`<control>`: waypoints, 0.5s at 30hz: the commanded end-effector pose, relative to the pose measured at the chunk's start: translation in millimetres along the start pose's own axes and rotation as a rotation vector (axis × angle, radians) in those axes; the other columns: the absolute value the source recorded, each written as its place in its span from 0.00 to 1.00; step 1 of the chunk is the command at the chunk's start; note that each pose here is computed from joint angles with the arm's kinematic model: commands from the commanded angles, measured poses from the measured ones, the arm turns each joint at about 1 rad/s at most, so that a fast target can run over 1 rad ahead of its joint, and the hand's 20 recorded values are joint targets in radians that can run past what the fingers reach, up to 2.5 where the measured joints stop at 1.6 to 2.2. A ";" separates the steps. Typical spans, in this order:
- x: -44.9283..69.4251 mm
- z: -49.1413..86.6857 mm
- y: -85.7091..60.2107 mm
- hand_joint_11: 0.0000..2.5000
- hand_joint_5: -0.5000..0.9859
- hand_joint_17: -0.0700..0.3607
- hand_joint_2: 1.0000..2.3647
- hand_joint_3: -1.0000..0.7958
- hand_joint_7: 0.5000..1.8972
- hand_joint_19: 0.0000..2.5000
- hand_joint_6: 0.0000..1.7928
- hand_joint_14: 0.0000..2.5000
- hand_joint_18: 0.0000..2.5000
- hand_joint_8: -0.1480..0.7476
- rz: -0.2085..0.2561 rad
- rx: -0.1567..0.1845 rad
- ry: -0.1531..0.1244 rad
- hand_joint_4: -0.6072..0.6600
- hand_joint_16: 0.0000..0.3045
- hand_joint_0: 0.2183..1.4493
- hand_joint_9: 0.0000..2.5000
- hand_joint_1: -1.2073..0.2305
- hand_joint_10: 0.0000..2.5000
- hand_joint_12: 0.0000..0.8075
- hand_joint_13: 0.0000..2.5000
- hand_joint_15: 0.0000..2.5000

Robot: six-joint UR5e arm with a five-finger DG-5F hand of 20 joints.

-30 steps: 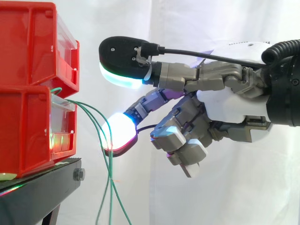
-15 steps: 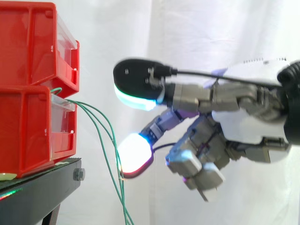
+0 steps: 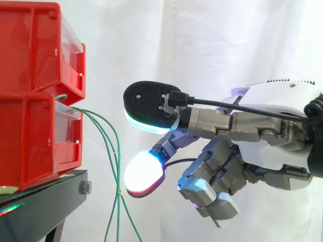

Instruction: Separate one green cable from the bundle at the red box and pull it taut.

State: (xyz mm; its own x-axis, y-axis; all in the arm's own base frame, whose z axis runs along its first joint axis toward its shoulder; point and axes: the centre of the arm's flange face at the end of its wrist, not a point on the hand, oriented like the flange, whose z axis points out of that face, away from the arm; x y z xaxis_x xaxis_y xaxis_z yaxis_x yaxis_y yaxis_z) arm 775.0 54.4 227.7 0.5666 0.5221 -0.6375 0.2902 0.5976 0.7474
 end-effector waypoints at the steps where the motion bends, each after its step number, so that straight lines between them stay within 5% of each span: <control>1: 0.1 1.3 4.8 0.56 0.24 0.58 0.00 0.28 0.25 0.39 0.28 0.02 0.46 0.62 0.001 -0.007 -0.007 0.75 0.26 0.15 0.59 0.55 0.01 0.62 0.61 0.59; 6: 35.9 15.6 6.0 0.56 0.24 0.58 0.00 0.28 0.26 0.39 0.28 0.02 0.46 0.62 0.036 -0.021 -0.024 0.75 0.26 0.14 0.59 0.55 0.01 0.62 0.61 0.59; 15: 36.7 13.4 2.3 0.57 0.24 0.58 0.00 0.28 0.25 0.39 0.28 0.02 0.46 0.62 0.025 -0.016 -0.002 0.75 0.26 0.14 0.59 0.55 0.01 0.61 0.61 0.59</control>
State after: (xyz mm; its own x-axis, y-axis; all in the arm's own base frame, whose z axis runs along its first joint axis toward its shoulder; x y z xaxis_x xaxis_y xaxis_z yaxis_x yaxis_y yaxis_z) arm 807.7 67.2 210.7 0.5799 0.5325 -0.6165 0.2612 0.5952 0.7599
